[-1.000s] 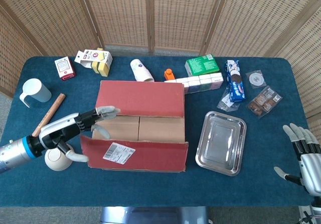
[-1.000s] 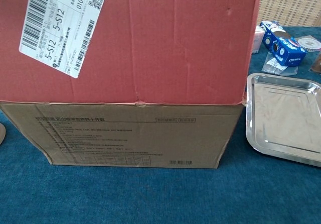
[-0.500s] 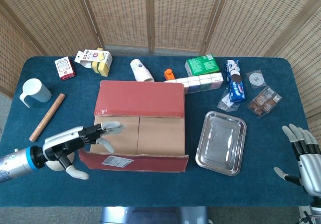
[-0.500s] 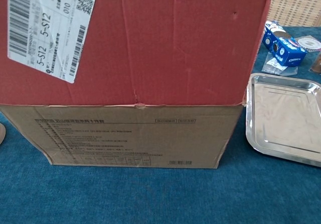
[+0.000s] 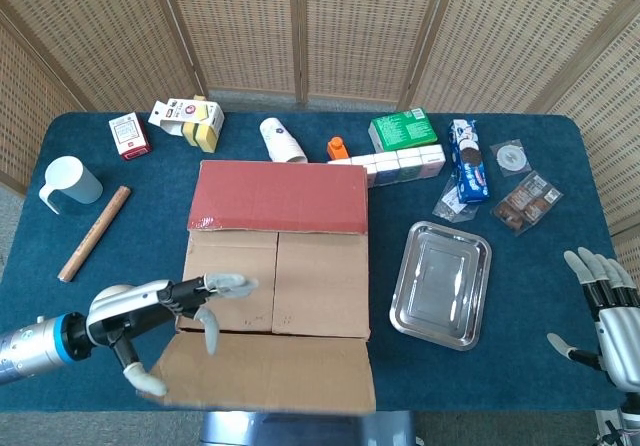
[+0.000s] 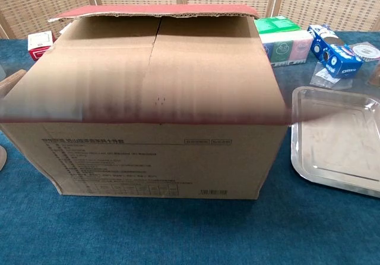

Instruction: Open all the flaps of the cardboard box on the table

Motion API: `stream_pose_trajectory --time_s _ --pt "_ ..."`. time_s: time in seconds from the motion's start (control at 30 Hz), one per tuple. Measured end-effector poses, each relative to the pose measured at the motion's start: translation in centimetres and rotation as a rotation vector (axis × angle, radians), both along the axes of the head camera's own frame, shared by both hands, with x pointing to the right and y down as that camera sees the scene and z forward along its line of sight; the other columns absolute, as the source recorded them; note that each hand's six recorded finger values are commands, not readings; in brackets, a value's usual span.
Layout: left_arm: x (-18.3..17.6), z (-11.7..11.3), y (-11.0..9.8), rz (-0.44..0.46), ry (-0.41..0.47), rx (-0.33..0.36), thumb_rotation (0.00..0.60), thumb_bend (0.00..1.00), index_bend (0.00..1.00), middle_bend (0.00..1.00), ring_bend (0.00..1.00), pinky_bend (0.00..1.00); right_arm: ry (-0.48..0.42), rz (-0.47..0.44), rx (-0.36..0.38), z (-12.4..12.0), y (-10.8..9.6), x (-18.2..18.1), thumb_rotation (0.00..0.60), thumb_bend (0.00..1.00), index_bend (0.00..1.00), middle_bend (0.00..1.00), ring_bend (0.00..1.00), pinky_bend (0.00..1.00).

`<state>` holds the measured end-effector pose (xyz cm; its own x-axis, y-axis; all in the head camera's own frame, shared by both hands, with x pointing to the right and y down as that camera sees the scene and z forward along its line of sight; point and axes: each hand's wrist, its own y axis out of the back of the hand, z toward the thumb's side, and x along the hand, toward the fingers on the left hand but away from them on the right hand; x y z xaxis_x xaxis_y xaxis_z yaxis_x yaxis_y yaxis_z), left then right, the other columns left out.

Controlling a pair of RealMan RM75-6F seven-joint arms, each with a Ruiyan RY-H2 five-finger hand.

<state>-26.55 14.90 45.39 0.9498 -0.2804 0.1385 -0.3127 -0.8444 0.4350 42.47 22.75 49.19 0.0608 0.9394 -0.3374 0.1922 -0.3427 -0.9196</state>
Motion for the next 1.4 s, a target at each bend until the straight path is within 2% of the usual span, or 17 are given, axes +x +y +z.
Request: stream_pose_trajectory --time_s 0.17,0.27,0.37,0.57,0.7,0.87,1.0,1.1,1.27,1.4 --pt "-0.2 0.2 1.0 0.015 -0.011 0.010 0.600 0.00 0.00 0.00 0.00 0.49 0.000 -0.003 -0.005 0.1 0.1 -0.1 0.600 0.00 0.00 0.00 0.00 0.00" --pt "-0.5 0.8 1.3 0.014 -0.049 0.027 0.600 0.00 0.00 0.00 0.00 0.44 0.002 -0.004 -0.008 0.1 0.2 -0.1 0.600 0.00 0.00 0.00 0.00 0.00" --pt "-0.9 1.5 1.1 -0.013 -0.108 0.089 0.600 0.00 0.00 0.00 0.00 0.38 0.002 -0.001 -0.007 0.2 0.1 0.0 0.600 0.00 0.00 0.00 0.00 0.00" --pt "-2.6 2.7 0.3 -0.120 -0.276 0.297 0.600 0.00 0.00 0.00 0.00 0.34 -0.001 0.000 -0.005 0.2 0.0 0.0 0.600 0.00 0.00 0.00 0.00 0.00" --pt "-5.0 3.5 -0.3 -0.201 -0.440 0.468 0.600 0.00 0.00 0.00 0.00 0.30 -0.002 -0.002 -0.007 0.3 0.1 -0.1 0.600 0.00 0.00 0.00 0.00 0.00" --pt "-8.9 4.0 -0.2 -0.270 -0.658 0.662 0.600 0.00 0.00 0.00 0.00 0.15 -0.007 -0.017 -0.014 0.4 0.3 -0.5 0.600 0.00 0.00 0.00 0.00 0.00" --pt "-13.4 4.5 1.0 -0.306 -0.889 0.796 0.600 0.00 0.00 0.00 0.00 0.12 -0.004 -0.028 -0.031 0.8 0.5 -0.8 0.600 0.00 0.00 0.00 0.00 0.00" --pt "-17.3 5.0 2.1 -0.328 -1.046 0.834 0.600 0.00 0.00 0.00 0.00 0.11 0.000 -0.034 -0.039 1.2 0.5 -1.1 0.600 0.00 0.00 0.00 0.00 0.00" --pt "-21.8 5.8 3.6 -0.375 -1.212 0.865 0.600 0.00 0.00 0.00 0.00 0.09 -0.015 -0.041 -0.042 2.0 0.2 -1.7 0.600 0.00 0.00 0.00 0.00 0.00" --pt "-25.2 6.7 5.8 -0.415 -1.340 0.852 0.600 0.00 0.00 0.00 0.00 0.07 -0.049 -0.054 -0.026 2.1 -0.7 -2.6 0.600 0.00 0.00 0.00 0.00 0.00"
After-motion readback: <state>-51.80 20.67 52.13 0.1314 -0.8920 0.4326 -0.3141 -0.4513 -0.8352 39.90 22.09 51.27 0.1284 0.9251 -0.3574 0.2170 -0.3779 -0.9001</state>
